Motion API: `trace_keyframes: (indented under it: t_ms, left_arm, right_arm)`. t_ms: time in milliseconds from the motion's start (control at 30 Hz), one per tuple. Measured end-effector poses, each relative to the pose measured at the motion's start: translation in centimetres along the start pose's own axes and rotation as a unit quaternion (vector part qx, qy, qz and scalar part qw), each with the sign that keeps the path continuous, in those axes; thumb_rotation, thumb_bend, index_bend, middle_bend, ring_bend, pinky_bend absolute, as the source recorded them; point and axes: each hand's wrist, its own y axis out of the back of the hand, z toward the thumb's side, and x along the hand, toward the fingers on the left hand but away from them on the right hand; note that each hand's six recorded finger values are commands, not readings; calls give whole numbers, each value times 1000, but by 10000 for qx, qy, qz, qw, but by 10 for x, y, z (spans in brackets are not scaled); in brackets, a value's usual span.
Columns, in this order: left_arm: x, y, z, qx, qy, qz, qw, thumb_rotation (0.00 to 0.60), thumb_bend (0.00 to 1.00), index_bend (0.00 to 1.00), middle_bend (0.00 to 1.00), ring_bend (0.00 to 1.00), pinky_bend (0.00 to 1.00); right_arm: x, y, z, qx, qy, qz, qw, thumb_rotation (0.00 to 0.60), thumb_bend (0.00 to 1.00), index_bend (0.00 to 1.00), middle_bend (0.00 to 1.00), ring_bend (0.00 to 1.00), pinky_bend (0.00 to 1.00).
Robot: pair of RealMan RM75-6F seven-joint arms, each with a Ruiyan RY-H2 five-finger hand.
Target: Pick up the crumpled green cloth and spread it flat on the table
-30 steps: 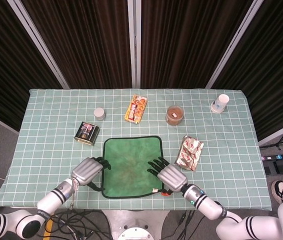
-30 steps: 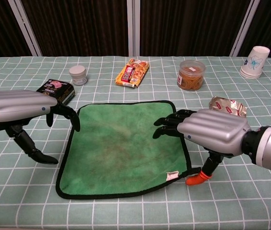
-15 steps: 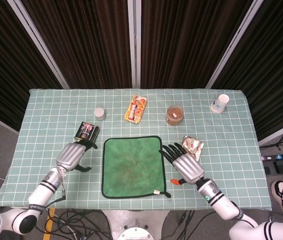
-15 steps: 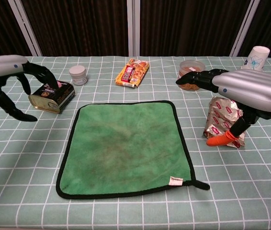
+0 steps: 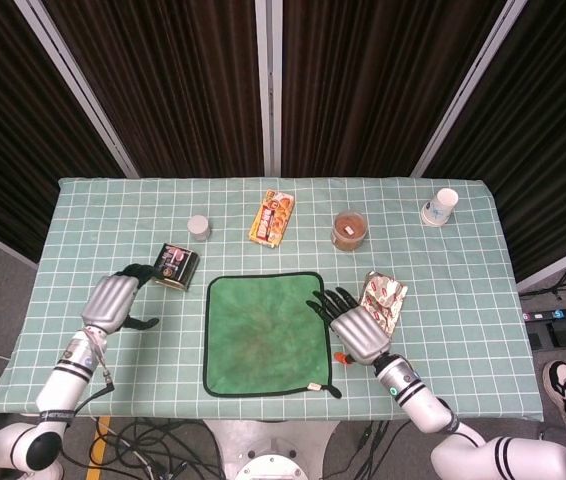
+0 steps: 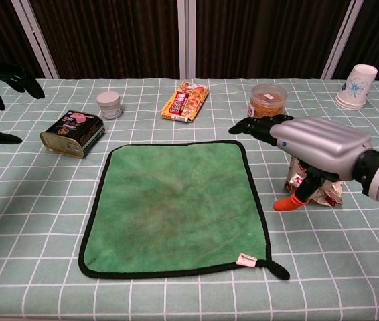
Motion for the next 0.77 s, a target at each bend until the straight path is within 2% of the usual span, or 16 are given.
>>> trace_keyframes:
  t_ms: [100,267,400,533,767]
  left_arm:
    - [-6,9,-12,80,205,327,9992,600,5,272,262,183,326]
    - [-27,21,-45,326,751,840,9931,600,32,272,262,183,323]
    - [-53,24,-70,485,1176,1066,9861,600,33,272,262,183,322]
    - [-76,25,-82,581,1396,1230,9808,600,34,272,262,183,318]
    - [-113,24,-85,665,1558,1453,9748,600,33,272,262,183,312]
  right_arm:
    - [10,12,-19,2,-312,-288,9991,600,17,43,0,0,0]
    - [46,41,-67,81,-940,-661,9933,600,62,3,0,0,0]
    - [88,60,-102,66,-1441,-884,9856,600,64,0,0,0,0]
    - [135,73,-128,-162,-1858,-1083,9765,600,64,0,0,0,0]
    - [199,82,-145,-539,-2473,-1516,9555,600,65,0,0,0,0]
